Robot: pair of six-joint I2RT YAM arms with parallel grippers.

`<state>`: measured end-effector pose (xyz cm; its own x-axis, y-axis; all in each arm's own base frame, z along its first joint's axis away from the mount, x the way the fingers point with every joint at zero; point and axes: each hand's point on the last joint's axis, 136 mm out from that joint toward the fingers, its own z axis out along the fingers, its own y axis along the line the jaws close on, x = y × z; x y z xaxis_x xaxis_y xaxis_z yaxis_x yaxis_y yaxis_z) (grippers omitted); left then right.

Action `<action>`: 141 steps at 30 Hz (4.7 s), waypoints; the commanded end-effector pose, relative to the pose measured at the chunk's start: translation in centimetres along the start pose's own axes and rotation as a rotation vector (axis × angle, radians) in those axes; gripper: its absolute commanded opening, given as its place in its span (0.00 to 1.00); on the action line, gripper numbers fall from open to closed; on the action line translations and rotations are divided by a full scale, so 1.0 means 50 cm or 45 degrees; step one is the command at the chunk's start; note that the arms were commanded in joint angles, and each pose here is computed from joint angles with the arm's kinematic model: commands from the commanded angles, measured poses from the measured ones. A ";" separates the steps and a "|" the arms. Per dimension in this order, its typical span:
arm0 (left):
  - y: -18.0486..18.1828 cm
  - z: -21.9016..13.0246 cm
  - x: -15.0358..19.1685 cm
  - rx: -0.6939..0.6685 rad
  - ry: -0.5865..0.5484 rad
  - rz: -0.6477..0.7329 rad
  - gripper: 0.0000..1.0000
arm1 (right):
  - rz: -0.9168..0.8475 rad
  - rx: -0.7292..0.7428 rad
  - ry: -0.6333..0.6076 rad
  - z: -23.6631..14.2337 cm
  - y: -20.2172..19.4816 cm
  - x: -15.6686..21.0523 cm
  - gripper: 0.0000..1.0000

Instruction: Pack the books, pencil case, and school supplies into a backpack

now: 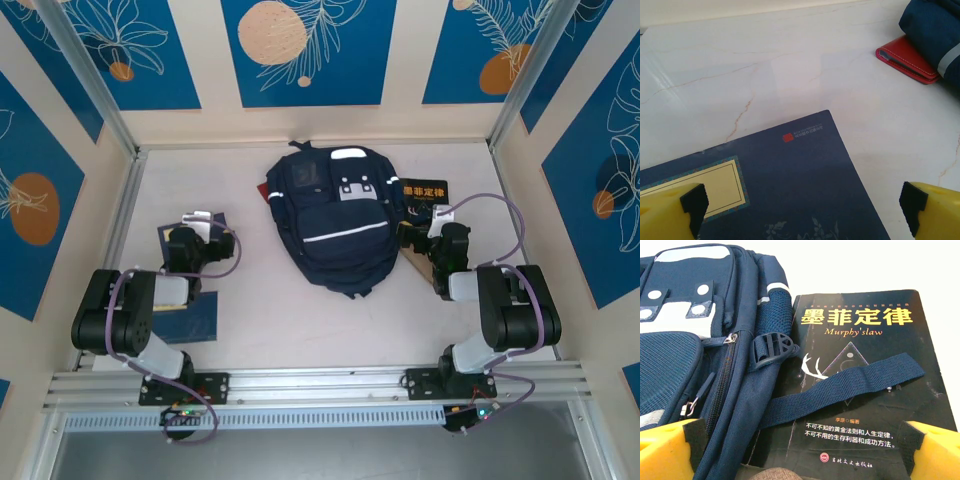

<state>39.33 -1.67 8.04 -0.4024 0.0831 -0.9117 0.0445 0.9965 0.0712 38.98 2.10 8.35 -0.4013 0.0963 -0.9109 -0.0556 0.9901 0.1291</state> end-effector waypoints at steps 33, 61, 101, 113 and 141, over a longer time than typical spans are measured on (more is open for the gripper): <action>0.050 -0.053 -0.071 -0.166 0.030 -0.034 1.00 | -0.022 0.007 0.002 -0.041 0.020 -0.094 0.99; -0.103 -0.184 -0.202 0.387 0.407 -0.640 1.00 | 0.335 -0.057 1.070 0.065 0.375 0.051 0.91; -0.491 -0.205 -0.053 0.742 0.858 0.351 0.64 | 0.716 -0.121 1.101 -0.062 0.323 0.078 0.68; -0.521 -0.219 0.060 0.631 1.054 0.921 0.50 | 0.839 -0.142 1.131 -0.028 0.308 0.088 0.64; -0.531 -0.151 0.026 0.374 0.979 1.096 0.05 | 0.814 -0.078 1.060 -0.050 0.258 0.070 0.63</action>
<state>29.49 -28.37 6.12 -0.5725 0.8145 -0.0935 0.7673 0.5725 0.2888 35.03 15.87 6.66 -0.8745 0.4790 -0.0756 0.3677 0.7567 0.5405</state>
